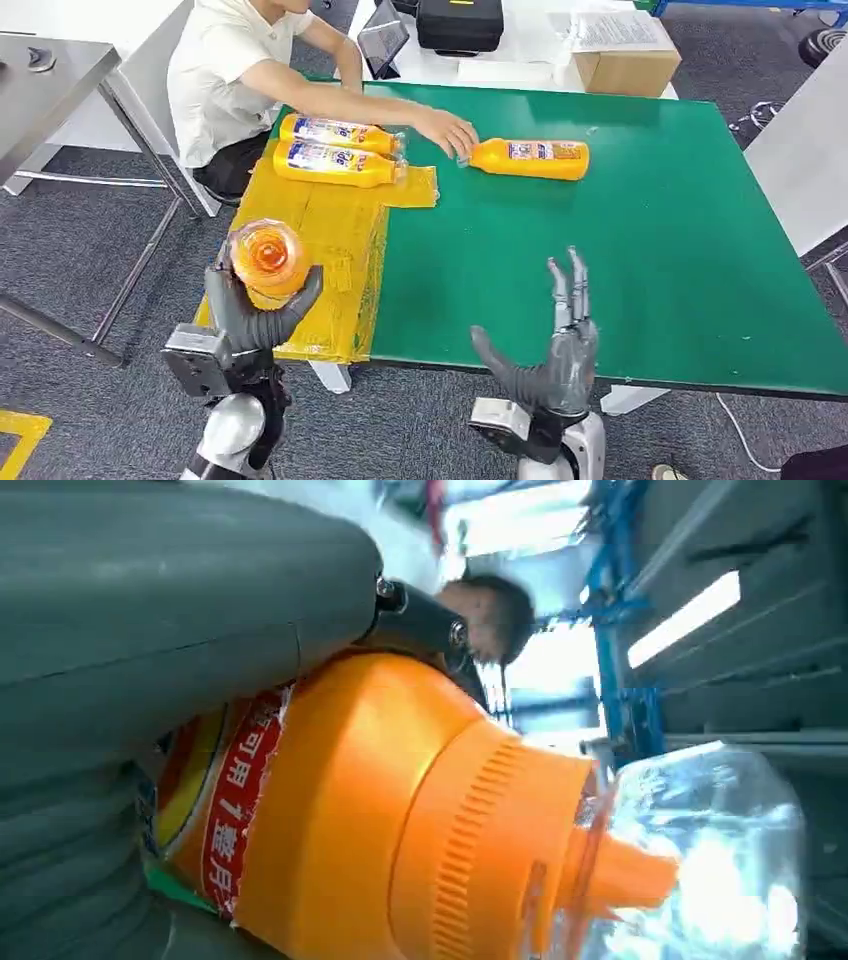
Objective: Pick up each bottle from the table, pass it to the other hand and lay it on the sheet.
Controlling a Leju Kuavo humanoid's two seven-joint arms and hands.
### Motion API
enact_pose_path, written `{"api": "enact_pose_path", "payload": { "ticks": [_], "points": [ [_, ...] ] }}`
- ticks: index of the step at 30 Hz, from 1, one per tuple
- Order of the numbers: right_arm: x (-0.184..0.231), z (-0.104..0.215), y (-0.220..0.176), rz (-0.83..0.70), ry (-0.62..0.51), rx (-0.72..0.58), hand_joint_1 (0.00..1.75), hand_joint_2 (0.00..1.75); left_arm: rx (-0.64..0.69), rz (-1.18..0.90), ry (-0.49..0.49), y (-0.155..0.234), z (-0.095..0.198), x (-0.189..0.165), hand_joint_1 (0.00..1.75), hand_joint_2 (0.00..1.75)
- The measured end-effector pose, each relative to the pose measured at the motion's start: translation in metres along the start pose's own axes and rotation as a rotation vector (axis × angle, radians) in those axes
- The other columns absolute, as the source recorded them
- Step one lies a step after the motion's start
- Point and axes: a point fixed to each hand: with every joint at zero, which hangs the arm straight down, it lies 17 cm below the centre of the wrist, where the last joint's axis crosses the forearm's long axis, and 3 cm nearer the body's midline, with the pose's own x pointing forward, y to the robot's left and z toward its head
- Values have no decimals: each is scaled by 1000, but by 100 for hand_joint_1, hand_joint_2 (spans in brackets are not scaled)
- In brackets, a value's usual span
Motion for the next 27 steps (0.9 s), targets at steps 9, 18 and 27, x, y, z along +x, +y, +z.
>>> {"api": "enact_pose_path", "payload": {
  "ticks": [9,18,27],
  "points": [
    [8,-22,-18,-90,14,-110,0,0,-456,-818,-33,-51,-10,-111,175,175],
    [13,-27,-6,-204,45,-126,0,175,-721,-946,139,-59,-1,-185,30,175],
    [10,-21,6,-269,85,-112,0,175,-777,-761,338,-65,14,-210,0,175]
  ]
}}
